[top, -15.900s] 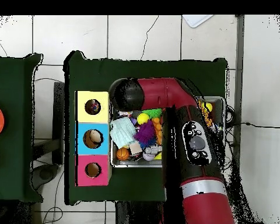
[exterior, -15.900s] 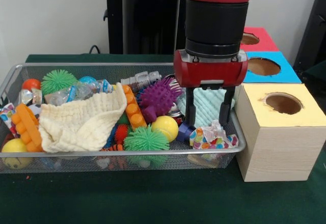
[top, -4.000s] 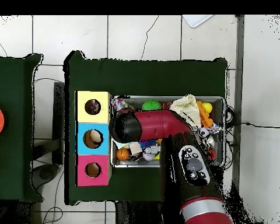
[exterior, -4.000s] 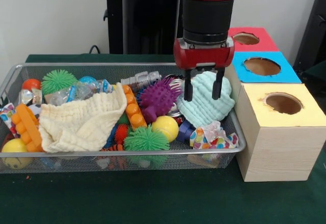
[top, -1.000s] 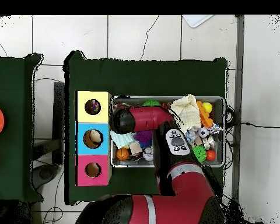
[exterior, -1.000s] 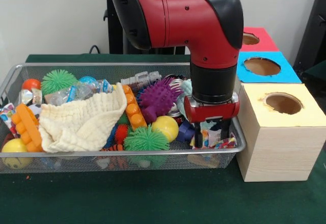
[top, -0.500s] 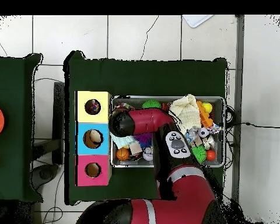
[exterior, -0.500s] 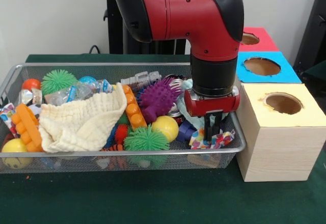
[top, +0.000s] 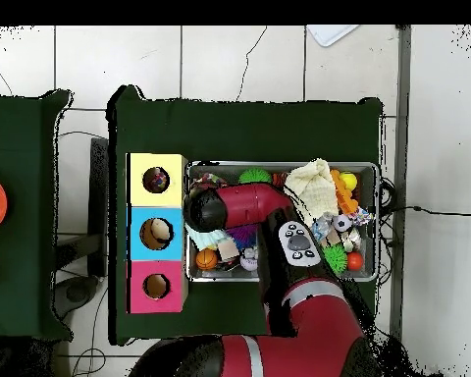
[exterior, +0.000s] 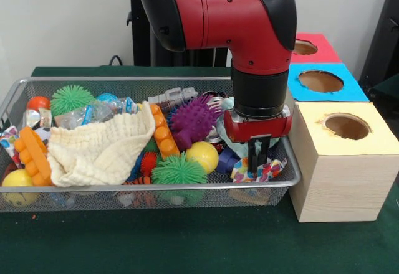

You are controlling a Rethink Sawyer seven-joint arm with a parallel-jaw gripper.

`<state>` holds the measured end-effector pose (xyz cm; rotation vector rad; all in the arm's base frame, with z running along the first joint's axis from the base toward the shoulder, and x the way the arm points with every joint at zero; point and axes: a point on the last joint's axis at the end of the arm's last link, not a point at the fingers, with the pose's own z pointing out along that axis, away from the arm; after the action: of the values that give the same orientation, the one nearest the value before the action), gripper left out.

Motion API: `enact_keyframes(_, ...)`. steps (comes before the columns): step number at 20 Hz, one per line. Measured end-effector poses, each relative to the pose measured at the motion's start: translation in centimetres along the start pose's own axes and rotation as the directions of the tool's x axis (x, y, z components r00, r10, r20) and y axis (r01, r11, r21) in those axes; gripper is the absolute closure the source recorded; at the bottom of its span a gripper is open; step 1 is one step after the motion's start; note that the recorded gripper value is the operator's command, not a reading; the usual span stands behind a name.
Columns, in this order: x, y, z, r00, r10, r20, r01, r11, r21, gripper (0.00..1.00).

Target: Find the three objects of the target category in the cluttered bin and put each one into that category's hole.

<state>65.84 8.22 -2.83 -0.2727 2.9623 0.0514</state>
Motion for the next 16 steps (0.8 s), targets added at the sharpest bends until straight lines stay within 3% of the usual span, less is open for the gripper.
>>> enact_keyframes(6,-0.1,0.0,-1.4,1.0000,-0.005,0.006,0.005,1.0000,0.005,1.00)
enact_keyframes(8,-0.2,-0.3,-4.3,0.9999,-0.005,0.012,0.005,0.9999,0.012,1.00)
enact_keyframes(16,-0.7,-2.5,-12.2,0.9988,0.045,-0.020,-0.044,0.9982,0.039,1.00)
